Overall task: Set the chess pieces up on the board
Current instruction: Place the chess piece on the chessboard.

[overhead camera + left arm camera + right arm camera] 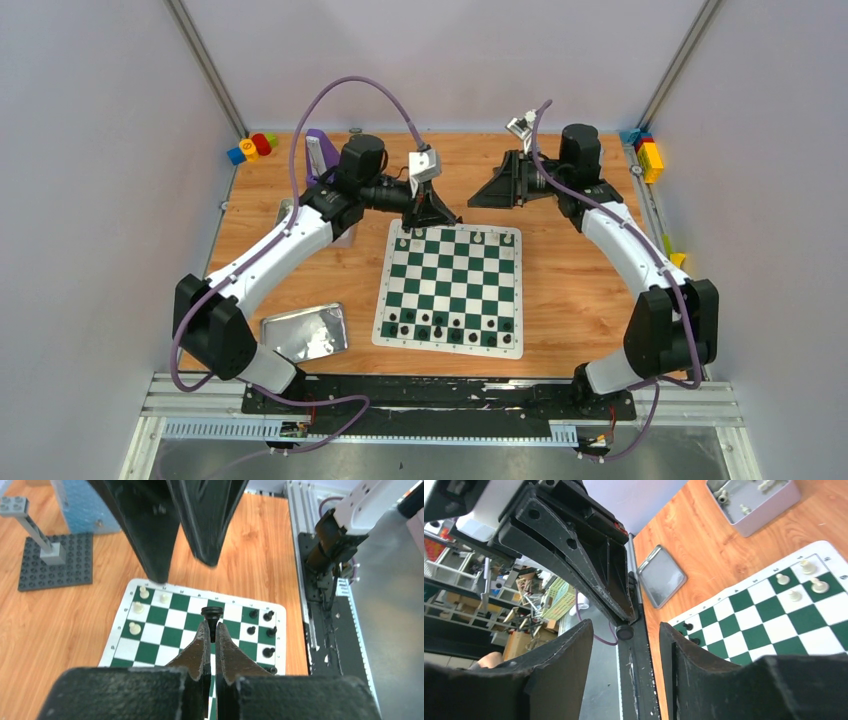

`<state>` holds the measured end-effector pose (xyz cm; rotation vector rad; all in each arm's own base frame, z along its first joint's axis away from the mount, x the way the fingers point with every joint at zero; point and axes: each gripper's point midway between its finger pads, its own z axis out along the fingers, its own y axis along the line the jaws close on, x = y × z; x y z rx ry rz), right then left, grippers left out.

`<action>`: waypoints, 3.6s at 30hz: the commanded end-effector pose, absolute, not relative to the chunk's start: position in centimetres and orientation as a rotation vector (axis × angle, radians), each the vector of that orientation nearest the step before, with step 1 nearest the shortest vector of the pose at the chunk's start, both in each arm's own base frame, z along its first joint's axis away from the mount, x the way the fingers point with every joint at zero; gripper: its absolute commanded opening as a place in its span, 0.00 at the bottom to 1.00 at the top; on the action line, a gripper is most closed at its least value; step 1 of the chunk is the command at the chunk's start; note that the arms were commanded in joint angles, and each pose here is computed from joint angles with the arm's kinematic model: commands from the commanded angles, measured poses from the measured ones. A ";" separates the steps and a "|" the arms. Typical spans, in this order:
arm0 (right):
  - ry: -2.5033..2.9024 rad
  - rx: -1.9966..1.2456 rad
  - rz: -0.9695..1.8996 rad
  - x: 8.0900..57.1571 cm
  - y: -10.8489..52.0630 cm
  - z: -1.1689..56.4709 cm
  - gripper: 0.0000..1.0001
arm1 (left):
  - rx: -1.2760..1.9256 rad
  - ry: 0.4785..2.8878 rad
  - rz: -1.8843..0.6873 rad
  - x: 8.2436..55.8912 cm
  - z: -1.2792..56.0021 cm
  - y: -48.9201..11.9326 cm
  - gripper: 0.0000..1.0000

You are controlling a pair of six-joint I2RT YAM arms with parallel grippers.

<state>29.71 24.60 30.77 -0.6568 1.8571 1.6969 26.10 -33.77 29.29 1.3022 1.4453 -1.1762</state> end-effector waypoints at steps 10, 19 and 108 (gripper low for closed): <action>1.773 -0.475 1.230 32.4 13.4 31.7 0.52 | 1.708 1.723 -0.768 24.2 21.8 -32.4 0.00; 1.757 -0.244 1.042 30.8 5.2 31.0 0.51 | 2.007 1.922 -0.499 22.5 16.2 -35.2 0.00; 1.745 -0.216 1.015 28.1 3.4 29.4 0.50 | 2.363 2.170 -0.152 16.6 4.9 -40.5 0.37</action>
